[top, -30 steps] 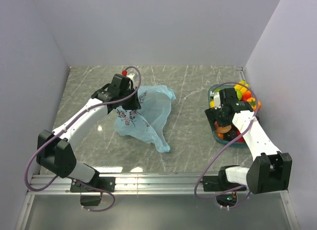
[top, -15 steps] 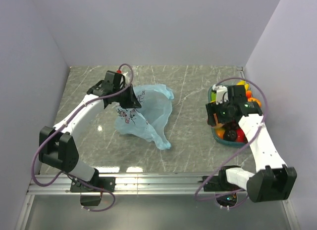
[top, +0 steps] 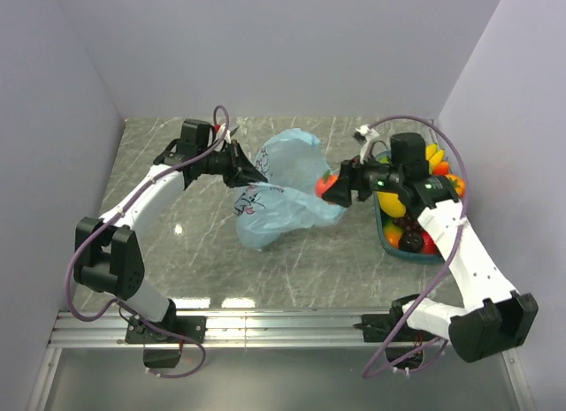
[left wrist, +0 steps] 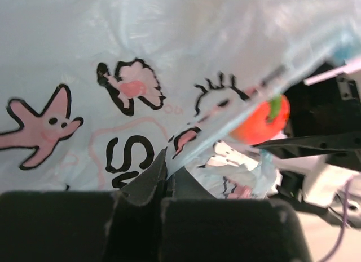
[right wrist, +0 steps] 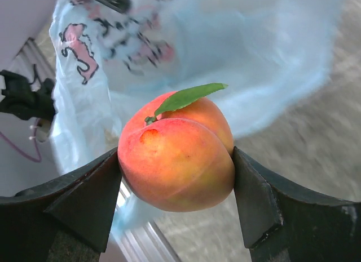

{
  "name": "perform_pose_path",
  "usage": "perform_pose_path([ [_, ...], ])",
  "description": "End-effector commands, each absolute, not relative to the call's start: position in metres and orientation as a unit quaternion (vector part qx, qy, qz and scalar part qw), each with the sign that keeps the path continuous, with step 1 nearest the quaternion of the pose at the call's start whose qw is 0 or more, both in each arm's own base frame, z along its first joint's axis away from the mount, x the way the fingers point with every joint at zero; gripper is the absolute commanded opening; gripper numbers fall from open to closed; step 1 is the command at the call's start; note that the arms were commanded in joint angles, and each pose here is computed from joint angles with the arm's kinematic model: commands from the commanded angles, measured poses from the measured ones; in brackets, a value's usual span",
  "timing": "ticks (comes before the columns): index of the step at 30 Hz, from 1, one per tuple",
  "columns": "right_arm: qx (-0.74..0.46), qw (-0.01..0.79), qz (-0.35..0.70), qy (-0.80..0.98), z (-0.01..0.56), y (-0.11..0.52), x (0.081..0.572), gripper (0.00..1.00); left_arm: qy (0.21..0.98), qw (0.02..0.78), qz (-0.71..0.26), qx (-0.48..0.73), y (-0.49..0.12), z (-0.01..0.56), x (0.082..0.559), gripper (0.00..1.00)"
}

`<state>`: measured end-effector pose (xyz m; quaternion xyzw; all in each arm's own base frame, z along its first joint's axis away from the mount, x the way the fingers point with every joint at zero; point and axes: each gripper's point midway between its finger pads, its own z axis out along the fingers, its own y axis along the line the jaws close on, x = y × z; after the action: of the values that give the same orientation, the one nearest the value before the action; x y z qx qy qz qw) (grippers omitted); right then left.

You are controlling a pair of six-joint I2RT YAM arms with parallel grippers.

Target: Place the fake fruits into the plastic bag and tie a complex knot

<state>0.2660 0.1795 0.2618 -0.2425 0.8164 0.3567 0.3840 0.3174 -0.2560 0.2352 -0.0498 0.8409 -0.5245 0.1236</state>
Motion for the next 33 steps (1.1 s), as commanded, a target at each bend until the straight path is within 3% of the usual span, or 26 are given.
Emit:
perform_pose_path([
  [1, -0.262, 0.447, 0.372, 0.770, 0.305, 0.216, 0.285, 0.29, 0.799, 0.117, -0.590, -0.011, -0.265, 0.266, 0.306, 0.01],
  [6, -0.251, 0.477, 0.356, 0.763, 0.319, 0.236, 0.312, 0.29, 0.783, 0.099, -0.613, 0.043, -0.264, 0.256, 0.288, 0.01],
  [10, -0.282, 0.455, 0.357, 0.766, 0.304, 0.261, 0.304, 0.31, 0.776, 0.094, -0.621, 0.055, -0.260, 0.236, 0.280, 0.01],
  [12, -0.297, 0.437, 0.328, 0.783, 0.276, 0.266, 0.300, 0.40, 0.769, 0.104, -0.628, 0.063, -0.259, 0.235, 0.280, 0.01],
  [13, -0.305, 0.431, 0.320, 0.787, 0.266, 0.269, 0.297, 0.52, 0.770, 0.103, -0.627, 0.062, -0.257, 0.229, 0.280, 0.01],
  [15, -0.319, 0.414, 0.300, 0.798, 0.242, 0.274, 0.288, 0.62, 0.771, 0.104, -0.625, 0.062, -0.255, 0.225, 0.279, 0.01],
  [16, -0.318, 0.412, 0.295, 0.801, 0.236, 0.274, 0.288, 0.79, 0.767, 0.113, -0.627, 0.070, -0.255, 0.226, 0.281, 0.01],
  [20, -0.324, 0.412, 0.274, 0.806, 0.228, 0.270, 0.289, 0.94, 0.776, 0.111, -0.618, 0.059, -0.255, 0.221, 0.285, 0.01],
  [28, -0.362, 0.398, 0.307, 0.785, 0.257, 0.249, 0.256, 1.00, 0.793, 0.108, -0.598, 0.040, -0.248, 0.207, 0.291, 0.01],
  [33, -0.351, 0.358, 0.332, 0.799, 0.246, 0.207, 0.229, 0.93, 0.812, 0.123, -0.570, 0.030, -0.244, 0.195, 0.299, 0.01],
])
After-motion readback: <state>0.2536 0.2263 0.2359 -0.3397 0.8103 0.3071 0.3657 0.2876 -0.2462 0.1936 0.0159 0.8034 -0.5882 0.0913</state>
